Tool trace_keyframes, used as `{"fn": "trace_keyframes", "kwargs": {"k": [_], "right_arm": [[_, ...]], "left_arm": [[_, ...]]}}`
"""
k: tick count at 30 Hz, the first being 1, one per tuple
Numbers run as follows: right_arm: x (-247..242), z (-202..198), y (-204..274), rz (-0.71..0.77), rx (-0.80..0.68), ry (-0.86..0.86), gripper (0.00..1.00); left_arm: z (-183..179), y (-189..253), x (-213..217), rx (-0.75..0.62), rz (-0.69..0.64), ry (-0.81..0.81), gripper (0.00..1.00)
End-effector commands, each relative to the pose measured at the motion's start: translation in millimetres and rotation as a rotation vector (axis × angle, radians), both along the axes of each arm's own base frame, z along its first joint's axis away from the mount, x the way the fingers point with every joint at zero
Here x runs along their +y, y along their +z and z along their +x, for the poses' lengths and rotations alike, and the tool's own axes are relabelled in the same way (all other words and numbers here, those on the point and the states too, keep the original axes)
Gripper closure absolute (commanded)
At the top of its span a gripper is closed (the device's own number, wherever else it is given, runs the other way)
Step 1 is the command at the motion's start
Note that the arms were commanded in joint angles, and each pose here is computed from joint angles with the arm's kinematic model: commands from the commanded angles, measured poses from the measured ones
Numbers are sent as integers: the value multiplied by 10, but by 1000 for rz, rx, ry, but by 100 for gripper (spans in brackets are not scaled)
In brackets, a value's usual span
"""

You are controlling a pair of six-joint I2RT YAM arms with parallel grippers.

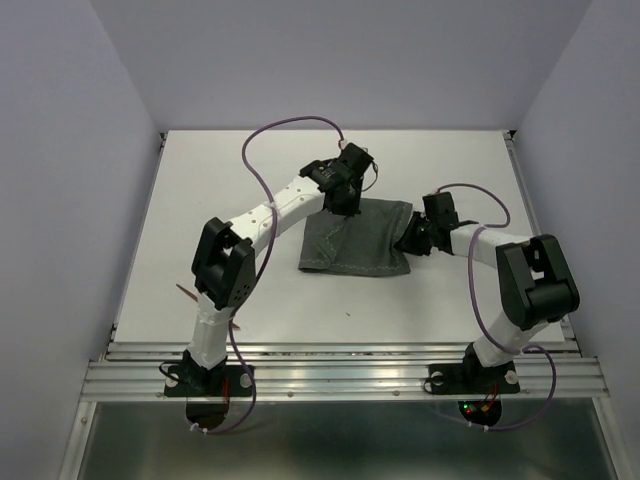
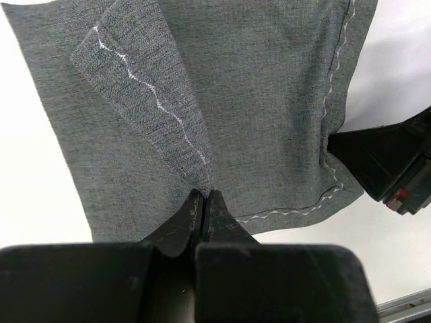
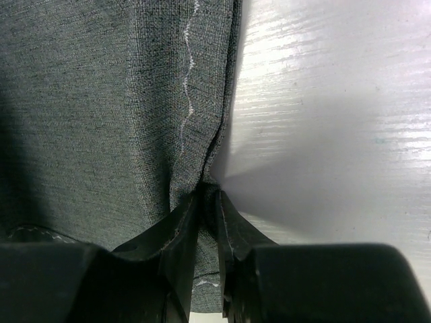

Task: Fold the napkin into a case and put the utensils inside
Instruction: Fold the rectangle-folded napkin at the center of the board.

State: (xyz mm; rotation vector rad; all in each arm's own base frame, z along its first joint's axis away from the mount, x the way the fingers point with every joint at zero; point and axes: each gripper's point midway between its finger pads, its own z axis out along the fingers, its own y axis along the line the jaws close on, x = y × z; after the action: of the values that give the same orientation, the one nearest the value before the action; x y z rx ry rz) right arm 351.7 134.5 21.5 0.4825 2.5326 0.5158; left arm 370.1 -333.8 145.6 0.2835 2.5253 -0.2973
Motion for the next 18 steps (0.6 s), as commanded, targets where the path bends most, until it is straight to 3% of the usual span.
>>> {"fn": "trace_keyframes", "kwargs": {"k": [1,18], "right_arm": [[-153,-363,-287,-90,125,-4,77],[-159,-432,-327,-104,137,0,77]], "left_arm": [[11,200,-207,-11,-65,-29,100],[-25,248,-706,44,-199,-72,100]]}}
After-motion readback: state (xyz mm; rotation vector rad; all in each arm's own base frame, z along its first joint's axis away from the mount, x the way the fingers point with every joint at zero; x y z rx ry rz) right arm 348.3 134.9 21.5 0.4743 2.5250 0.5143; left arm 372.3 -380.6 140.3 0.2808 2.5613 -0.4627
